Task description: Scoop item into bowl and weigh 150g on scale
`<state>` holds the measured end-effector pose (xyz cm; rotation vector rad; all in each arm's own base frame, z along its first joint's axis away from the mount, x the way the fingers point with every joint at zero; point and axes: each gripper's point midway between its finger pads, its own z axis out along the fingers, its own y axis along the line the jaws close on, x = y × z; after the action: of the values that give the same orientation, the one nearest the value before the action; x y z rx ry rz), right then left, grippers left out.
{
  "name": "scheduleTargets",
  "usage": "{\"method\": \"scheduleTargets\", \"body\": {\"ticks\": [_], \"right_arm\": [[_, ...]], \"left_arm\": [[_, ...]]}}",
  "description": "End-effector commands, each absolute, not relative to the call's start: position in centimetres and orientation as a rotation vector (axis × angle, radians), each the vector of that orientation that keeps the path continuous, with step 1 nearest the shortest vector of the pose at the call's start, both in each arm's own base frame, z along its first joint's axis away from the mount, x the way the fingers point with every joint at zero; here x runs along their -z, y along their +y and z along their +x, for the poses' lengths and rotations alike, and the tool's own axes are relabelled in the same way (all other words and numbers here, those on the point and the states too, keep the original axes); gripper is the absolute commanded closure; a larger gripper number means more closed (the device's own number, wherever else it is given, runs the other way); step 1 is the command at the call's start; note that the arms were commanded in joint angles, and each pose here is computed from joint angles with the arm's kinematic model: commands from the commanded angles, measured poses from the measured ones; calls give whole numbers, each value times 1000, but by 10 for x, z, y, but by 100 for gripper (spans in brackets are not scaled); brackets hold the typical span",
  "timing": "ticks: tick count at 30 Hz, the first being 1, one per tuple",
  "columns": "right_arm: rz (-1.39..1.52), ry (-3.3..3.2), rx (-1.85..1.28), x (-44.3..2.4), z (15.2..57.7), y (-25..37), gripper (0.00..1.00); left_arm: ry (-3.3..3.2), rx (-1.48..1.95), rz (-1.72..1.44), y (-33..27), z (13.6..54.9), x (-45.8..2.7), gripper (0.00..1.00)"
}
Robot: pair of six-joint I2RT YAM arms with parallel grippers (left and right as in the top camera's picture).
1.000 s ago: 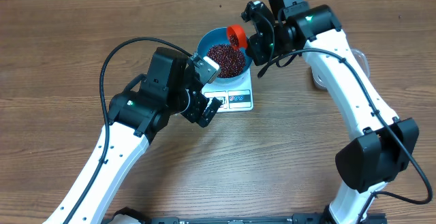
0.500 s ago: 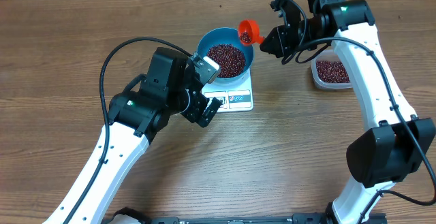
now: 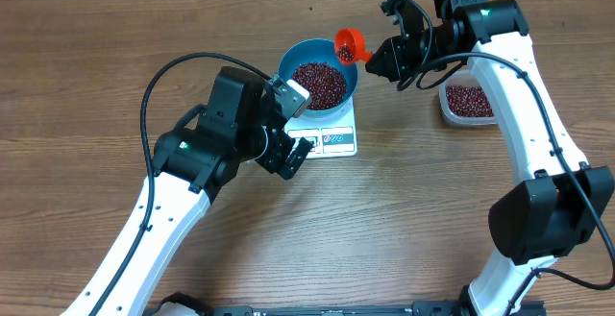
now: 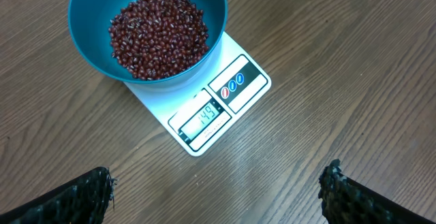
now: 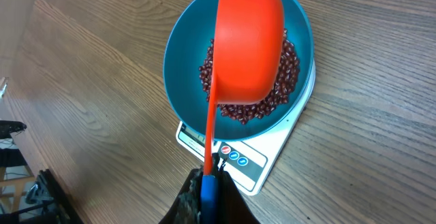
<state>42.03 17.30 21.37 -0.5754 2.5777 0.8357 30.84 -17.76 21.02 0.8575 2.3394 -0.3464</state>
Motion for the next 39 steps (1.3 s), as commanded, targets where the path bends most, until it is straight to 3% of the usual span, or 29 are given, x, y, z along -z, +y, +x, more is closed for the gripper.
{"method": "scheduleTargets", "body": {"ticks": [1,11,16,30,39], "right_arm": [[-608,2506,-844,-240,418,181,96],[-643,2585,-497,-219,417,196,96],[-664,2577,-466,-219,416,202,96],[-541,2508,-906,-244,419,180,96],[-509,2474,-1022,-253,418,171,96]], "left_arm": [[2313,354,837,-179,310,-223,1],[2313,354,837,-179,310,-223,1],[2313,354,837,-179,310,-223,0],[2314,354,837,-179,310,-222,0],[2314,354,837,-179,310,-222,0]]}}
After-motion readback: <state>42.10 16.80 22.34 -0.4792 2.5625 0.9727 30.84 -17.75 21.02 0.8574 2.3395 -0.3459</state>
